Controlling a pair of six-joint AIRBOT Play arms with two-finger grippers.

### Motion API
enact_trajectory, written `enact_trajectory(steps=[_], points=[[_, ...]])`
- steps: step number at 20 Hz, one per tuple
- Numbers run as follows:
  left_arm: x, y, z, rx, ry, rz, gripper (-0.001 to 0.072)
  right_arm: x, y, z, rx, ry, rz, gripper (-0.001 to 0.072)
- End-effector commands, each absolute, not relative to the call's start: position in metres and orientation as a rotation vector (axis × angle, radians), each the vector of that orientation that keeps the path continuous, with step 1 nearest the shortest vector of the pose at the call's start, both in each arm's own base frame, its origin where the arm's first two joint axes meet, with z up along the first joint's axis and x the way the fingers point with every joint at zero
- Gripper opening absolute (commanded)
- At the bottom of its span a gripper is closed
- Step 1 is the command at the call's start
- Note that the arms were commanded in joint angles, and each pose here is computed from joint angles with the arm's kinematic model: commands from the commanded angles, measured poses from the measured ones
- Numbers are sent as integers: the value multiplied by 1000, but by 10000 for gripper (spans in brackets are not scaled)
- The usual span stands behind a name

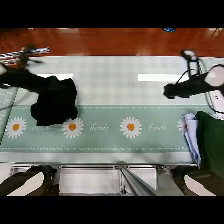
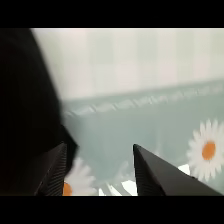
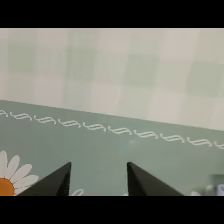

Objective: Fold the shirts.

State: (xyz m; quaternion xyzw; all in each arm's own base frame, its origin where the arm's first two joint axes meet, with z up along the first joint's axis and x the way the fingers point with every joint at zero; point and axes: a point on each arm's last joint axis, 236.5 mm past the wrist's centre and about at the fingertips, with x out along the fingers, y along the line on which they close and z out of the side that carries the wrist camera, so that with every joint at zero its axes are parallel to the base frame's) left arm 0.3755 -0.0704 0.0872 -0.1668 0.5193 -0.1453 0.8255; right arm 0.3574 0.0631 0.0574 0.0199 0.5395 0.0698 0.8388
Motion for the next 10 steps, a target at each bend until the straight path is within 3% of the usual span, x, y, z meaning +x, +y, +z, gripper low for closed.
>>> enact_trajectory(steps=[1, 5, 10], points=[[385, 24, 154, -347, 882, -94, 505, 337, 38, 111, -9, 1023, 69, 409], [344, 81, 69, -461, 1035, 104, 505, 303, 36, 127, 46, 958, 57, 409], [316, 73, -39, -547, 1227, 133, 505, 279, 46, 96, 114, 1037, 74, 409]])
